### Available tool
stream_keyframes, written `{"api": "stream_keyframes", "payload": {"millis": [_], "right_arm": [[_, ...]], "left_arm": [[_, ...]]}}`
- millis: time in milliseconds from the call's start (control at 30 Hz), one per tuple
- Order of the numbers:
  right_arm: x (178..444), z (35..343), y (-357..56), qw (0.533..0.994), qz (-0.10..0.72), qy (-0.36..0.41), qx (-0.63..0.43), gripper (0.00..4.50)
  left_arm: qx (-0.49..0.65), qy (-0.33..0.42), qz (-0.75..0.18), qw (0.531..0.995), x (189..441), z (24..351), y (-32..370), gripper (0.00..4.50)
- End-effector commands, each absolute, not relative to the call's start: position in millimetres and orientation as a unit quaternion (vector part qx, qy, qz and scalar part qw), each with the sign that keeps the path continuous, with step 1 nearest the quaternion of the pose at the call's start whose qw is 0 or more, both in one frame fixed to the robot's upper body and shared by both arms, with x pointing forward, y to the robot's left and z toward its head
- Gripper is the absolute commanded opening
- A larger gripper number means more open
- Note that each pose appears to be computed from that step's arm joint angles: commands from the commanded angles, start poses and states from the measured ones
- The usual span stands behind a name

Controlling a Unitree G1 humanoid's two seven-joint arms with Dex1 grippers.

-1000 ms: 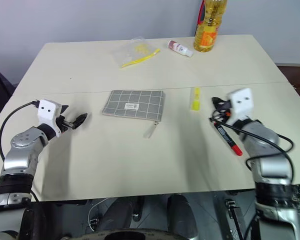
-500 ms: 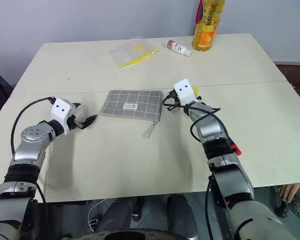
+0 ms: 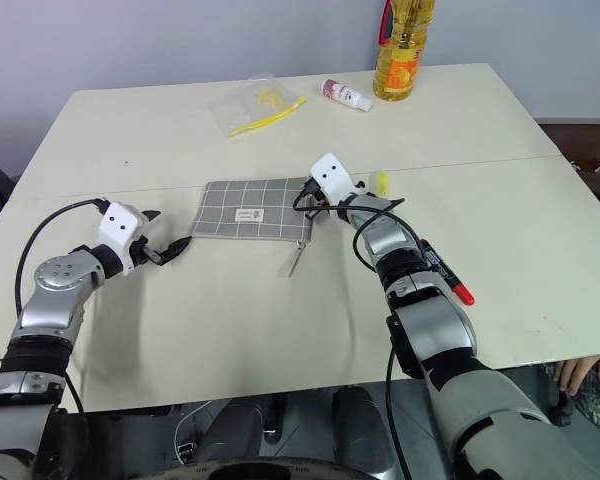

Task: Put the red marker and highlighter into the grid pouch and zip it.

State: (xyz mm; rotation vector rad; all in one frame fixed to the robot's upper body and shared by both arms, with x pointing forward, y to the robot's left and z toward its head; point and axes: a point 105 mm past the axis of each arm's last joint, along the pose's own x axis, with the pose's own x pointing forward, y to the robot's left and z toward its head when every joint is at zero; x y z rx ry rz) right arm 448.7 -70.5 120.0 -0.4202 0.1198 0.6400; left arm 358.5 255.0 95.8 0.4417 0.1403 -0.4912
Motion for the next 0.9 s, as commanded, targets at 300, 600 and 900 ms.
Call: {"api": "stream_keyframes", "payload": {"millis": [300,600,900], "right_arm": [[439.6,127.1,-46.2,0.900,0.374,0.025,-0.224,0.03],[441.2,122.4,-54.8,0.905,0.358,0.033,-0.228,0.03],[442.5,120.9,-58.3,0.909,0.348,0.036,-0.228,0.03]], "left_arm": [[0.258,0.064,-0.264,0.927,353.1,96.4,259.2,4.50],[0.261,0.052,-0.284,0.921,351.0,108.1,267.0,4.50],[0.255,0.052,-0.218,0.941,340.1,129.1,306.9,4.50]]}}
